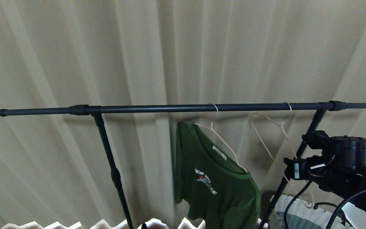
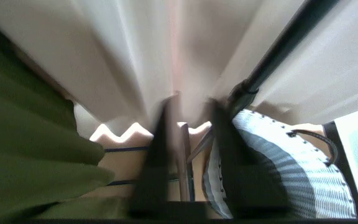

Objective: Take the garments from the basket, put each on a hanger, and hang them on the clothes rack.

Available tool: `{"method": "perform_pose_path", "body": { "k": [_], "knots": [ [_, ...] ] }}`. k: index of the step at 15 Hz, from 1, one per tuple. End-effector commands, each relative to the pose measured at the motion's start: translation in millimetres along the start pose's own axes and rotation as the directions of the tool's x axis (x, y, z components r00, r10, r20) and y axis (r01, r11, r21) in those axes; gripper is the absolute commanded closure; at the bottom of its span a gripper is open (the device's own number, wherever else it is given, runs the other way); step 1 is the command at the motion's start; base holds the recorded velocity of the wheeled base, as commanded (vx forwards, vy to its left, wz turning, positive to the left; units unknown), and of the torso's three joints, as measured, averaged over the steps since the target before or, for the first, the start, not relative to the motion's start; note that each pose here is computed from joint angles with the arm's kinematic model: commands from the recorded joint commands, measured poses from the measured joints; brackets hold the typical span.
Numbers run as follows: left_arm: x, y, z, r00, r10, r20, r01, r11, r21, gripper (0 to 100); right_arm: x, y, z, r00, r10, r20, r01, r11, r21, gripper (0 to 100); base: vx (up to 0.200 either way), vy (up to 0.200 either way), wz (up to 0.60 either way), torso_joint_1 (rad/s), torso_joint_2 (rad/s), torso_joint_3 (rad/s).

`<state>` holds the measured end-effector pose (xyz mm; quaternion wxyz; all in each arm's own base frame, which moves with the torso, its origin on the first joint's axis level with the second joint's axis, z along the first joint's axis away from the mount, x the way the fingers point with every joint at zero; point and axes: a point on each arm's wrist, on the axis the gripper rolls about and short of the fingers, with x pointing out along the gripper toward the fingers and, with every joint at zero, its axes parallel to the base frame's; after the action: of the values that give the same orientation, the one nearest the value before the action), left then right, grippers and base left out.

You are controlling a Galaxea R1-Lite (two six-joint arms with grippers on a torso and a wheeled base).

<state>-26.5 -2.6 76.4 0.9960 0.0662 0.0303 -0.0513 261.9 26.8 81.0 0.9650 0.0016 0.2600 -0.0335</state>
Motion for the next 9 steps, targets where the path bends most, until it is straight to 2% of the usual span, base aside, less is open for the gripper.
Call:
{"method": "perform_pose_path", "body": {
  "k": [1, 9],
  "knots": [
    [0.1, 0.0, 0.1, 1.0, 0.0, -0.001, 0.0, 1.0, 0.0, 100, -1.2, 0.0, 0.3, 1.0, 0.0, 0.003, 0.0, 1.0, 0.0, 100, 0.0, 0.0, 0.0, 0.0, 0.0, 0.0],
    [0.1, 0.0, 0.1, 1.0, 0.0, -0.001, 0.0, 1.0, 0.0, 100, -4.3, -0.7, 2.9, 1.0, 0.003, 0.018, -0.003, 1.0, 0.005, 100, 0.0, 0.0, 0.0, 0.0, 0.0, 0.0]
  ]
}}
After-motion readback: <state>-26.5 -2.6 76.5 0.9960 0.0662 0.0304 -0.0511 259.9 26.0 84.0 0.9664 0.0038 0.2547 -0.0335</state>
